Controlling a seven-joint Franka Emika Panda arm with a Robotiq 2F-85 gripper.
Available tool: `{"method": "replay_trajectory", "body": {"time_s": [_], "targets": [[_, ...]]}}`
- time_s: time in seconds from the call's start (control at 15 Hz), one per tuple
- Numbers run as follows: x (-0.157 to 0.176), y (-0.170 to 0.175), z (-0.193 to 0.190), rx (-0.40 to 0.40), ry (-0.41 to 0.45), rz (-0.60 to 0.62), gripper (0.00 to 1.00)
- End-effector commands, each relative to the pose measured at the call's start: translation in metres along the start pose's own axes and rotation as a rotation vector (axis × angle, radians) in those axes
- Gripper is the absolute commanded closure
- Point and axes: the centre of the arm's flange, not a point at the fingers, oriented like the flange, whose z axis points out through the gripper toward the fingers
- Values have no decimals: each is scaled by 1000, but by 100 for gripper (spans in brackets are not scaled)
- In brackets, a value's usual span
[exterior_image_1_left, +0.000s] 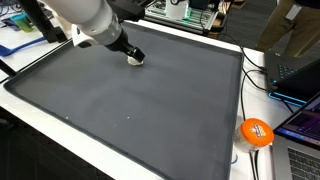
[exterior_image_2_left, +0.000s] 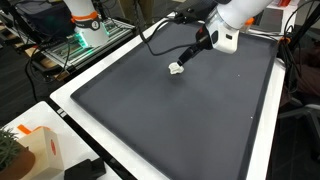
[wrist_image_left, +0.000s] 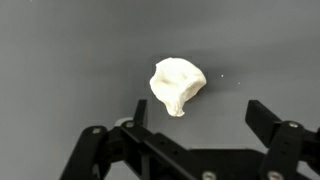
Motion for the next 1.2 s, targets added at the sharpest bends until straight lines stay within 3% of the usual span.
{"method": "replay_trajectory", "body": {"time_s": [0.0,0.07,0.33,0.6,1.13], "targets": [[23,1,-3,32,35,-10,0],[9,1,0,7,20,-10,0],[10,0,0,6,23,-11,0],[24,-6,-4,-4,-65,45,0],[48,-12,14,-26,-134,85,0]]}}
